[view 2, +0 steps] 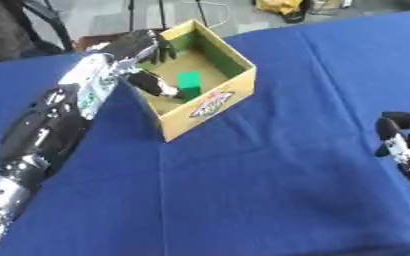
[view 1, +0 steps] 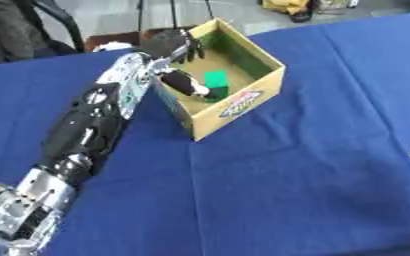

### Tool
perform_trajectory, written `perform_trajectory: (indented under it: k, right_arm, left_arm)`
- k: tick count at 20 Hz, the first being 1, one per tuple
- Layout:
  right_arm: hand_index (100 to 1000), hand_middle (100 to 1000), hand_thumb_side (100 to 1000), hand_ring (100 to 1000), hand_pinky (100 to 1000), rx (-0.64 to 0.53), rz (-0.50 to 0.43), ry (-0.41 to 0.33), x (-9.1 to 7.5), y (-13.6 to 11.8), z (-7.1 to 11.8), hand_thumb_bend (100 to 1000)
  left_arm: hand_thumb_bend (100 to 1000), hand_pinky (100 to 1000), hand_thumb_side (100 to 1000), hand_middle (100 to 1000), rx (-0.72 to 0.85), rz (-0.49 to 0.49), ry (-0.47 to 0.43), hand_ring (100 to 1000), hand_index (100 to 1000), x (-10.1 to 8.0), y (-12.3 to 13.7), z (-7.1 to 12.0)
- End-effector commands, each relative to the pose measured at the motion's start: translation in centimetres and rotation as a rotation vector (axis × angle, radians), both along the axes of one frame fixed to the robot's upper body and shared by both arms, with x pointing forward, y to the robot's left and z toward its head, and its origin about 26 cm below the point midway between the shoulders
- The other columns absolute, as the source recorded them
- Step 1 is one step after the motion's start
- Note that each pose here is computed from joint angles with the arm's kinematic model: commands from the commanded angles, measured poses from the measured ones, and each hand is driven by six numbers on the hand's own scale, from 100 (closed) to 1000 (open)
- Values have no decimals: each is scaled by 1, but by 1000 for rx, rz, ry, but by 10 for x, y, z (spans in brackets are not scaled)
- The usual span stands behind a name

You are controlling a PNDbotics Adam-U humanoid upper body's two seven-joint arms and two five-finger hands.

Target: Pick up objects on the table and place them in the box.

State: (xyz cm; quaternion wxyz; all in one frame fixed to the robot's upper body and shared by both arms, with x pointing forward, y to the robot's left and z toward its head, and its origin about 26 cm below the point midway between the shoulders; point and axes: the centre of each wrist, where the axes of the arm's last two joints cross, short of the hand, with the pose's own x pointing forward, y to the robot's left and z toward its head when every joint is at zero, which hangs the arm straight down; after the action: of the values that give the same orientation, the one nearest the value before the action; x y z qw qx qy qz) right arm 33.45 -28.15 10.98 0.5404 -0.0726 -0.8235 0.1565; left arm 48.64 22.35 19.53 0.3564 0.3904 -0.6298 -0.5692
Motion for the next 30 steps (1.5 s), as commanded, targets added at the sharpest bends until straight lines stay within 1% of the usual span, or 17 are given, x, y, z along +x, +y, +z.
perform_trajectory:
  k: [1,4,5,6,7,9,11,13,14,17,18,19,20,21,22,27,30]
  right_arm:
    - [750,576,610,431,481,-17,0,-22,1,-4,8,390]
    - [750,576,611,431,481,-11,-11,-18,0,-6,6,389]
    - [750,576,611,431,481,-7,-16,-17,0,-6,6,389]
    - [750,576,611,431,481,-2,-23,-15,-1,-7,4,389]
    - [750,576,611,432,481,3,-31,-13,-2,-8,3,388]
    - [750,576,612,432,481,7,-40,-13,-2,-10,2,388]
    - [750,576,611,432,481,11,-53,-14,-3,-12,2,387]
    - [750,576,611,432,481,13,-66,-13,-4,-14,2,387]
    - [750,576,611,432,481,14,-71,-15,-4,-15,2,387]
    - [750,576,612,432,481,16,-80,-17,-4,-16,2,387]
    - [750,576,612,432,481,17,-81,-19,-4,-16,2,387]
    - [750,576,612,432,481,17,-81,-22,-4,-16,3,388]
    - [750,576,612,432,481,18,-82,-24,-4,-16,4,388]
    - [750,576,612,432,481,19,-83,-25,-4,-16,4,388]
    - [750,576,612,432,481,20,-84,-25,-4,-16,4,388]
    - [751,576,612,432,482,23,-83,-27,-4,-16,4,386]
    - [751,576,612,432,482,24,-82,-30,-4,-15,5,386]
  left_arm:
    - [822,618,631,511,1,1,-35,523,706,0,6,13]
    - [756,603,600,493,-57,-25,-78,511,689,-6,9,20]
    - [756,603,600,493,-94,-41,-97,511,689,-10,11,24]
    - [700,591,586,483,-146,-58,-119,503,681,-15,13,29]
    - [663,587,582,477,-217,-79,-148,500,680,-23,16,35]
    - [644,582,579,471,-369,-117,-188,496,678,-43,26,43]
    - [564,582,596,471,-513,-145,-199,498,679,-68,41,43]
    - [548,582,602,472,-657,-169,-187,500,679,-95,56,36]
    - [487,572,662,467,-721,-176,-170,495,678,-106,62,29]
    - [474,568,738,469,-883,-157,-122,498,680,-131,77,4]
    - [484,576,808,482,-924,-138,-107,511,690,-137,81,-5]
    - [498,584,835,494,-953,-123,-86,523,699,-142,84,-15]
    - [502,585,870,500,-969,-107,-64,529,703,-147,87,-24]
    - [501,585,876,501,-984,-94,-45,530,703,-151,89,-31]
    - [514,587,906,508,-1002,-79,-29,538,707,-154,91,-38]
    - [532,586,958,512,-1142,-20,47,542,709,-163,92,-70]
    - [545,585,973,511,-1197,6,73,542,709,-165,90,-84]
